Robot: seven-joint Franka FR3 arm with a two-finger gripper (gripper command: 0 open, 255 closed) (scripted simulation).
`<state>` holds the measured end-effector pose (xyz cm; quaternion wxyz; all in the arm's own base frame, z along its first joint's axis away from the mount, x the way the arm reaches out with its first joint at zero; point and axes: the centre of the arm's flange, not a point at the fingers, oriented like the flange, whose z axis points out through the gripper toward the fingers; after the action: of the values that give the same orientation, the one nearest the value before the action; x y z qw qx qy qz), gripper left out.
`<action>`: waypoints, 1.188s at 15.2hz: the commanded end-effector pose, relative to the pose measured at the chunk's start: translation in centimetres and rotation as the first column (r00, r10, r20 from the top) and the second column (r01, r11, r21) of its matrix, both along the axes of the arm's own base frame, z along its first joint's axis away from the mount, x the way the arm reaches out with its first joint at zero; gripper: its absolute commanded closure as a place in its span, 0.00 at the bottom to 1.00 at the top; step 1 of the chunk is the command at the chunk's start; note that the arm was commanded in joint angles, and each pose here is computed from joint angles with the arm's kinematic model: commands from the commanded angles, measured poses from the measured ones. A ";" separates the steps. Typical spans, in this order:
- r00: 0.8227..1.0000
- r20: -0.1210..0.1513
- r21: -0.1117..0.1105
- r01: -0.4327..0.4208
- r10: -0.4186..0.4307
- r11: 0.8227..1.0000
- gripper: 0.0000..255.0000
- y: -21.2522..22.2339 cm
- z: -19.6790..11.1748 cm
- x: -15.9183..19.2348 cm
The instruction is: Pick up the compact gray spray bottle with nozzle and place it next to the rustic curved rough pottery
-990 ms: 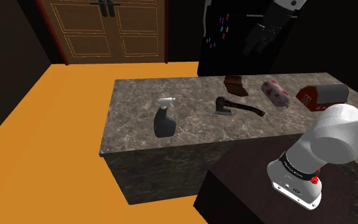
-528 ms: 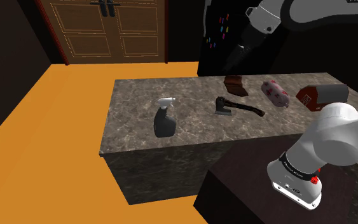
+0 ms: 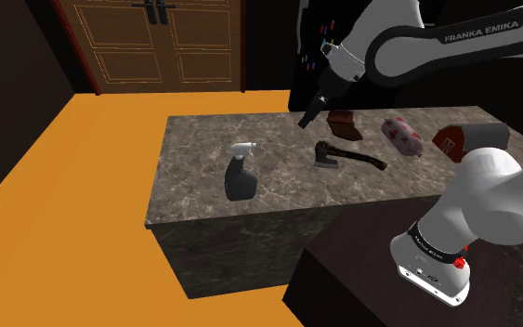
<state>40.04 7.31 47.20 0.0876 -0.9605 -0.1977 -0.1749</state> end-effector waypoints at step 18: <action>0.829 0.185 -0.023 -0.534 0.528 0.845 0.00 14.2 -15.1 5.0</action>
<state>44.93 21.16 32.70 0.1281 -0.8480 -0.4582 -0.2335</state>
